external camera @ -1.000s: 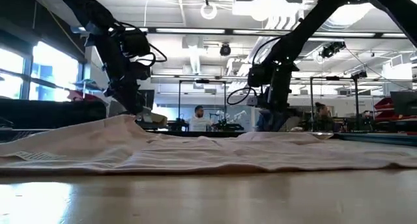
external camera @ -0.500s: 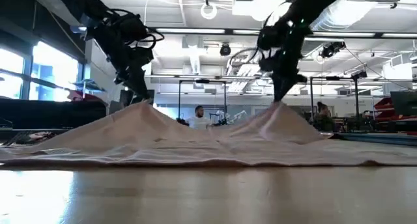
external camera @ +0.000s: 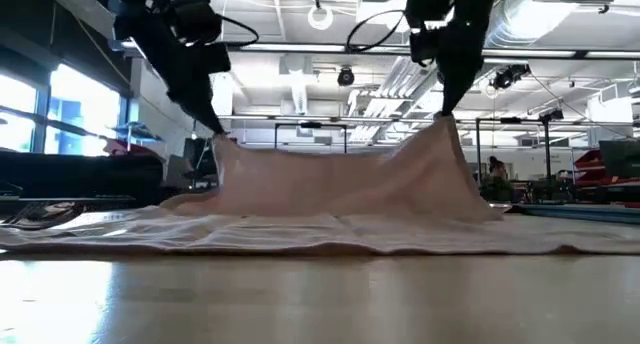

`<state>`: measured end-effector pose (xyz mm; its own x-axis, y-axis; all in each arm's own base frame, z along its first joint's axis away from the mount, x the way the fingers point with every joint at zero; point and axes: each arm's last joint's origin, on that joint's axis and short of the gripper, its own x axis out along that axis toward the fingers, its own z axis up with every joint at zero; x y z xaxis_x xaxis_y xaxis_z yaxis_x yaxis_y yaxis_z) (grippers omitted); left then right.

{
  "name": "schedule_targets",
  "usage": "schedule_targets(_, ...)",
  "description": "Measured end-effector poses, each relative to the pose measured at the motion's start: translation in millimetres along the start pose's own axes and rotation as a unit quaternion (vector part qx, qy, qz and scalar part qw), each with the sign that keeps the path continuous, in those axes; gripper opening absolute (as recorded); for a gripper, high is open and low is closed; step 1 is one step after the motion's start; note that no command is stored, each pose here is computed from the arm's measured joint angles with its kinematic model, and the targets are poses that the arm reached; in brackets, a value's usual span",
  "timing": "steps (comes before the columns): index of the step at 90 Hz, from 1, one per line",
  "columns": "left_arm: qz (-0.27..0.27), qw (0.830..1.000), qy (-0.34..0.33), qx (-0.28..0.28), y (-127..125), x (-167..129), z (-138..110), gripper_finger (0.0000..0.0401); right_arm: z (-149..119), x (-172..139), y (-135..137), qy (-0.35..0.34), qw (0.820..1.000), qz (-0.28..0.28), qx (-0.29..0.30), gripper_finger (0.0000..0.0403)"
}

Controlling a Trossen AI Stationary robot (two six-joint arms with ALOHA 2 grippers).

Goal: Set table place
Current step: Fold the pink napkin

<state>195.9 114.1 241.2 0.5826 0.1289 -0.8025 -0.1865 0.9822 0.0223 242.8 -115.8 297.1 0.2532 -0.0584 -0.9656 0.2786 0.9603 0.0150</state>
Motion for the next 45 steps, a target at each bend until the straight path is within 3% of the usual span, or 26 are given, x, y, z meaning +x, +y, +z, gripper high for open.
schedule_targets(9, -0.006, 1.0, 0.012, 0.025, -16, -6, -1, 0.0, -1, 1, 17, 0.017, 1.0, 0.0, -0.015, 0.0)
schedule_targets(20, 0.046, 0.998, -0.017, 0.031, -23, -24, 3, 0.0, -6, -10, 28, 0.002, 0.999, -0.044, 0.003, 0.0)
schedule_targets(34, 0.115, 0.989, -0.085, 0.034, -19, -51, 12, 0.0, -16, -31, 20, -0.037, 0.989, -0.123, 0.071, 0.0)
schedule_targets(45, 0.121, 0.985, -0.117, 0.029, -10, -56, 15, 0.0, -20, -39, 9, -0.053, 0.981, -0.162, 0.098, 0.0)
